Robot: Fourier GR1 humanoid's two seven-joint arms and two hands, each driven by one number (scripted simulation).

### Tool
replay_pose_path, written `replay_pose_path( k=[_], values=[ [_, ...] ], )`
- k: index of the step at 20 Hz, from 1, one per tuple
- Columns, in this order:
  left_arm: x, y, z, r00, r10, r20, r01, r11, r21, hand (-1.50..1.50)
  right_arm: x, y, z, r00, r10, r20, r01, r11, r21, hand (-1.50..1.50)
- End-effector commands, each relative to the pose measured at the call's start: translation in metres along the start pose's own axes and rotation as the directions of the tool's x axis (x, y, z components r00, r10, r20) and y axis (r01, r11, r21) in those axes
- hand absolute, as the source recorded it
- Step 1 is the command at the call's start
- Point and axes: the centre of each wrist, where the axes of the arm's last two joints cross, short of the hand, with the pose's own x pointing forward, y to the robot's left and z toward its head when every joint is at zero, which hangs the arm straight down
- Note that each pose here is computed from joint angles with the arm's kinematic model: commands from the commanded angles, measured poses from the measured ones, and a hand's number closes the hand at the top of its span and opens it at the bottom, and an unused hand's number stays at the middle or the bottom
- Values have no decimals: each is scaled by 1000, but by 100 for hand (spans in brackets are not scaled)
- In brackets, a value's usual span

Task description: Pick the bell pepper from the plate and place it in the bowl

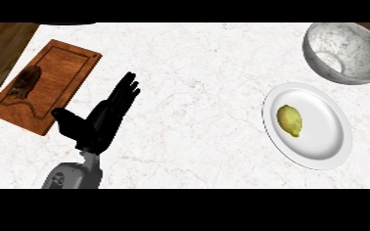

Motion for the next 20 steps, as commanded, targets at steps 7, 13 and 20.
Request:
replay_pose_path(
  k=[7, 13, 20],
  values=[
    [-5, -7, -1, 1000, -8, -8, 8, 1000, -26, 0, -35, 24, -73, 994, -87, -73, 84, 996, -44, 150],
    [-18, -17, -7, 1000, 2, 23, -1, 1000, -27, 0, -70, 38, -119, 996, -43, -73, 38, 997, -60, 150],
    [2, -21, -1, 1000, -8, 10, 9, 997, -70, 0, -89, 74, -141, 990, 72, -120, -80, 995, -64, 150]
  ],
)
